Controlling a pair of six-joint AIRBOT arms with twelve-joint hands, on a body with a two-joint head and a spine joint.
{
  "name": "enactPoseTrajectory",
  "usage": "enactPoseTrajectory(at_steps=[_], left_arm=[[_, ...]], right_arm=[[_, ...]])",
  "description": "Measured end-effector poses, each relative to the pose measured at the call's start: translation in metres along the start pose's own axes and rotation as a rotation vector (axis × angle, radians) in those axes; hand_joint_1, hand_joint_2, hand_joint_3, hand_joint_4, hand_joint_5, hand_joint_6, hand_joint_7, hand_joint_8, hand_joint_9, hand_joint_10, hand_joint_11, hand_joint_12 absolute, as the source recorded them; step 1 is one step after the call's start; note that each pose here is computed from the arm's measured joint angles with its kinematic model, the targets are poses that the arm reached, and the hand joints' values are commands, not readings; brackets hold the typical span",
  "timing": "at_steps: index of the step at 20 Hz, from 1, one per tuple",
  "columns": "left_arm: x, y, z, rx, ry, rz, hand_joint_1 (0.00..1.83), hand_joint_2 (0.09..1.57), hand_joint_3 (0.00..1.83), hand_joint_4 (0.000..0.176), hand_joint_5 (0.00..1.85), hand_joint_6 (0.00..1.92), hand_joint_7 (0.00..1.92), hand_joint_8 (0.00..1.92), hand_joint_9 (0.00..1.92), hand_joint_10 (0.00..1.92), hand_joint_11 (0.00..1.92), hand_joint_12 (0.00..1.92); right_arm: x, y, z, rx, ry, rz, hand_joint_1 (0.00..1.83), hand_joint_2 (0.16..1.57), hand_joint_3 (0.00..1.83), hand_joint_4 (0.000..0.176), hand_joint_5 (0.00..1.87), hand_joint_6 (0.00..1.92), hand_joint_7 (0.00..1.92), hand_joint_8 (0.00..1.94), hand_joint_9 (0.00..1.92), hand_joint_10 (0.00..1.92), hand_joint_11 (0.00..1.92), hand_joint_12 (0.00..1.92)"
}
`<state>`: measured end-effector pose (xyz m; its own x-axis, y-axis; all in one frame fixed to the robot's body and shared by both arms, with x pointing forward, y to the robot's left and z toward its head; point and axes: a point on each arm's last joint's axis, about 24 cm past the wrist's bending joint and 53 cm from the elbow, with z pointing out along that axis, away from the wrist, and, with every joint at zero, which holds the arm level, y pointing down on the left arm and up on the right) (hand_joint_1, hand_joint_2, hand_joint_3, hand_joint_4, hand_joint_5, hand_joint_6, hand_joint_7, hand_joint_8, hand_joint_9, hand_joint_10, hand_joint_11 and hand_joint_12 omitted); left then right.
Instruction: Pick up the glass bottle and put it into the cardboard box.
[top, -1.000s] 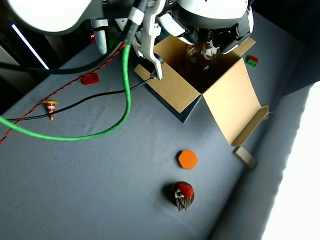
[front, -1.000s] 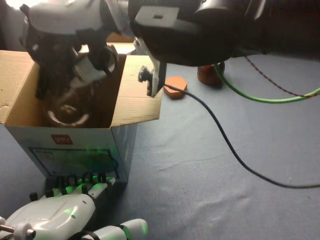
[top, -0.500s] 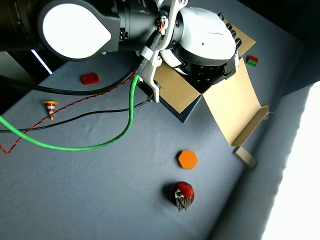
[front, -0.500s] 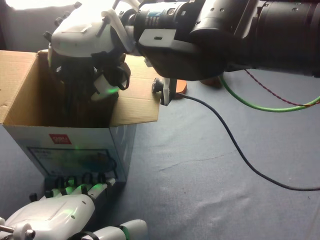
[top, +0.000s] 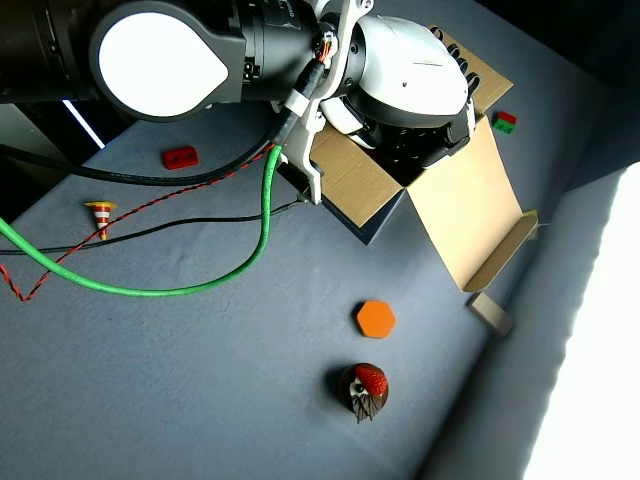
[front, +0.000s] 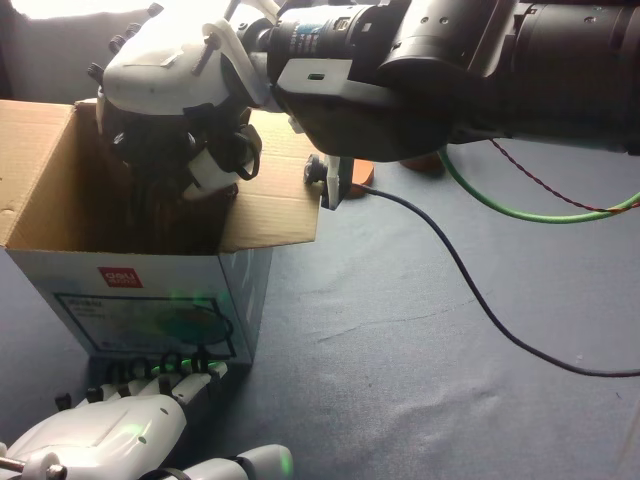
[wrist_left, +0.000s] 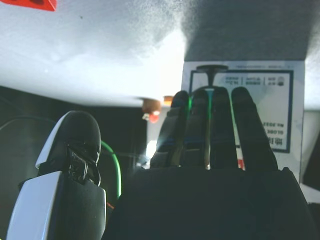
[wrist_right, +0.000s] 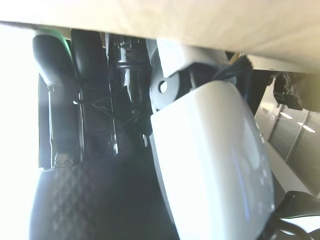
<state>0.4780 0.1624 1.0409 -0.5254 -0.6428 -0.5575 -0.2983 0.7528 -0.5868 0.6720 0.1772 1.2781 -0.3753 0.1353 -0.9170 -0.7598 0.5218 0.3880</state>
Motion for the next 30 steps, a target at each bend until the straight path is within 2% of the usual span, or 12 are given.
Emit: enactPoseTrajectory(at_steps=[5, 7, 8, 9, 10, 12, 15, 18, 20, 24, 28, 30], left_arm=[[0.002, -0.001, -0.001, 0.002, 0.004, -0.010, 0.00, 1.21, 0.00, 0.000, 0.03, 0.00, 0.00, 0.00, 0.00, 0.00, 0.00, 0.00], [0.001, -0.001, -0.001, 0.002, 0.004, -0.014, 0.00, 1.21, 0.00, 0.000, 0.03, 0.00, 0.00, 0.00, 0.00, 0.00, 0.00, 0.00], [0.001, -0.001, -0.001, 0.001, 0.003, -0.016, 0.00, 1.21, 0.00, 0.000, 0.03, 0.00, 0.00, 0.00, 0.00, 0.00, 0.00, 0.00], [0.001, -0.001, -0.001, 0.001, 0.003, -0.017, 0.00, 1.21, 0.00, 0.000, 0.03, 0.00, 0.00, 0.00, 0.00, 0.00, 0.00, 0.00], [0.002, 0.000, -0.001, 0.001, 0.004, -0.018, 0.00, 1.21, 0.00, 0.000, 0.03, 0.00, 0.00, 0.00, 0.00, 0.00, 0.00, 0.00], [0.002, 0.000, -0.001, -0.001, 0.005, -0.020, 0.00, 1.21, 0.00, 0.000, 0.03, 0.00, 0.00, 0.00, 0.00, 0.00, 0.00, 0.00], [0.002, 0.000, -0.001, -0.001, 0.005, -0.019, 0.00, 1.21, 0.00, 0.000, 0.03, 0.00, 0.00, 0.00, 0.00, 0.00, 0.00, 0.00], [0.005, 0.000, -0.004, -0.006, 0.013, -0.027, 0.00, 1.21, 0.00, 0.000, 0.03, 0.00, 0.00, 0.00, 0.00, 0.00, 0.00, 0.00], [0.009, 0.003, -0.008, -0.035, 0.028, -0.057, 0.00, 1.21, 0.00, 0.000, 0.03, 0.00, 0.00, 0.00, 0.00, 0.00, 0.00, 0.00], [0.003, 0.009, -0.024, -0.089, -0.015, -0.124, 0.00, 1.21, 0.00, 0.000, 0.03, 0.00, 0.00, 0.00, 0.00, 0.00, 0.00, 0.00], [-0.009, -0.013, -0.034, -0.068, -0.059, -0.139, 0.00, 1.21, 0.00, 0.000, 0.04, 0.00, 0.00, 0.00, 0.00, 0.00, 0.00, 0.00], [-0.016, -0.023, -0.036, -0.070, -0.074, -0.137, 0.00, 1.21, 0.00, 0.000, 0.04, 0.00, 0.02, 0.01, 0.00, 0.00, 0.00, 0.00]], right_arm=[[0.003, 0.002, -0.007, -0.001, 0.016, 0.001, 1.36, 1.16, 0.00, 0.000, 0.78, 1.18, 1.00, 1.03, 0.79, 1.40, 0.67, 1.56], [0.005, 0.003, -0.009, -0.002, 0.020, 0.001, 1.35, 1.20, 0.01, 0.000, 0.68, 1.34, 0.87, 1.10, 0.78, 1.47, 0.58, 1.61], [0.004, 0.004, -0.010, -0.003, 0.020, 0.002, 1.19, 1.17, 0.00, 0.000, 0.53, 0.96, 0.66, 0.79, 0.56, 1.16, 0.35, 1.62], [0.004, 0.004, -0.011, -0.004, 0.021, 0.001, 1.19, 1.17, 0.00, 0.000, 0.53, 0.96, 0.66, 0.79, 0.56, 1.16, 0.35, 1.62], [0.003, 0.006, -0.012, -0.004, 0.022, 0.000, 1.09, 1.12, 0.00, 0.000, 0.44, 0.63, 0.58, 0.43, 0.35, 0.88, 0.03, 1.63], [-0.003, 0.008, -0.013, -0.007, 0.014, -0.003, 1.10, 1.06, 0.00, 0.000, 0.38, 0.50, 0.56, 0.23, 0.27, 0.83, 0.00, 1.56], [-0.011, 0.013, -0.014, -0.018, -0.001, -0.008, 1.05, 1.00, 0.00, 0.000, 0.25, 0.35, 0.43, 0.07, 0.12, 0.68, 0.00, 1.18], [-0.007, 0.014, -0.017, -0.015, 0.012, -0.004, 0.97, 0.95, 0.00, 0.000, 0.27, 0.14, 0.37, 0.00, 0.15, 0.38, 0.00, 0.77], [-0.011, 0.013, -0.026, -0.007, 0.017, 0.020, 0.95, 0.94, 0.00, 0.000, 0.26, 0.09, 0.33, 0.00, 0.14, 0.30, 0.00, 0.63], [-0.029, 0.024, -0.068, -0.039, -0.016, 0.089, 0.95, 0.94, 0.00, 0.000, 0.26, 0.07, 0.32, 0.00, 0.14, 0.27, 0.00, 0.59], [-0.028, 0.032, -0.116, -0.061, -0.026, 0.178, 0.92, 0.93, 0.00, 0.000, 0.27, 0.06, 0.32, 0.00, 0.14, 0.25, 0.00, 0.63], [-0.026, 0.027, -0.145, -0.052, -0.031, 0.268, 0.82, 0.96, 0.01, 0.000, 0.29, 0.06, 0.34, 0.01, 0.16, 0.25, 0.00, 0.64]])
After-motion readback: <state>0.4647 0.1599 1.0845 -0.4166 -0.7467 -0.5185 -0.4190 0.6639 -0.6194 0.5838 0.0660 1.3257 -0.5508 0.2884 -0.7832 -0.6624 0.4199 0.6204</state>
